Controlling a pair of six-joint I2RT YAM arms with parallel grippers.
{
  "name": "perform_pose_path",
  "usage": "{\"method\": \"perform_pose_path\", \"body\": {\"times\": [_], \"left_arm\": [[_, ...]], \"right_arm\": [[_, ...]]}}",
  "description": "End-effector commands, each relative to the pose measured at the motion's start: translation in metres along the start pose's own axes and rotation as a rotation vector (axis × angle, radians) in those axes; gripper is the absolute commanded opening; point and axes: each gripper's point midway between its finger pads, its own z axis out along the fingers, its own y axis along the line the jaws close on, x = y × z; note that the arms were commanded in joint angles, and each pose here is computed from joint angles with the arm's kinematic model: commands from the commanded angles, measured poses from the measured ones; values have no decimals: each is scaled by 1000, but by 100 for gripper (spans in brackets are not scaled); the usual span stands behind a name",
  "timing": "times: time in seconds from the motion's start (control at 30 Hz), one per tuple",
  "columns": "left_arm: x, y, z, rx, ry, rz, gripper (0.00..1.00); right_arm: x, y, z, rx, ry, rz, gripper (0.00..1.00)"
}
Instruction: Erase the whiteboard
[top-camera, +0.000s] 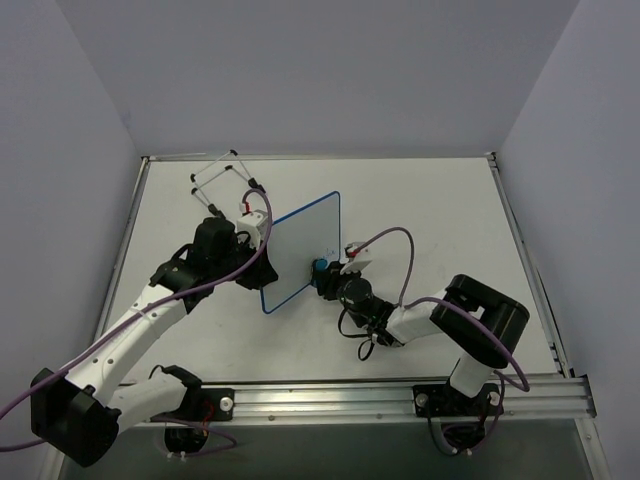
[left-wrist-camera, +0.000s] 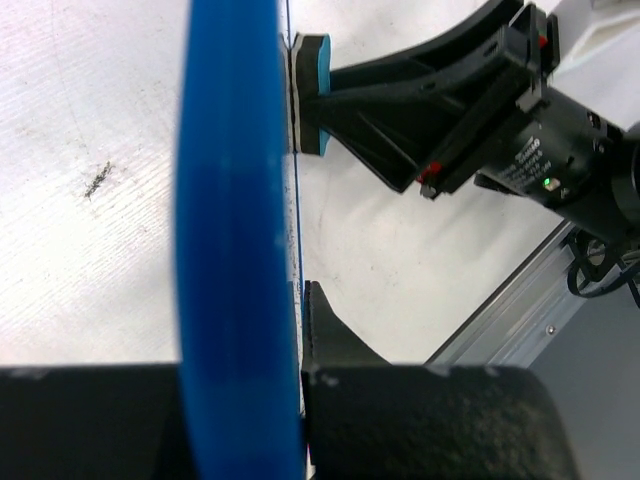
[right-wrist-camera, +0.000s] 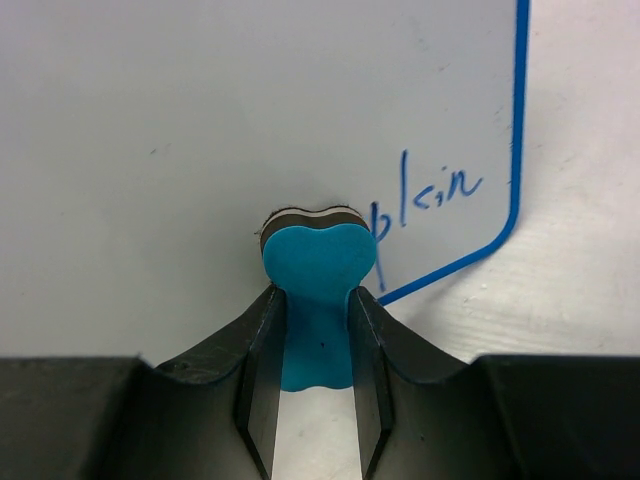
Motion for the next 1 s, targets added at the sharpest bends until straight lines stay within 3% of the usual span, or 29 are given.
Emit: {"method": "perform_pose_path", "body": {"times": [0.0,0.4,0.6,0.97], "left_arm": [[14,-69,-16,338,96,-33,2],[15,-69,-14,343,107,-39,2],[16,-66,-12,337,115,-51,2],[13,-62,-12,345,107,-60,2]], "right_arm": [[-34,13,16,-62,-51,7,0],[-51,-35,46,-132,-25,34,0],[-62,-67,62,-88,-34,45,0],[-41,-29,51,-228,-26,72,0]]}}
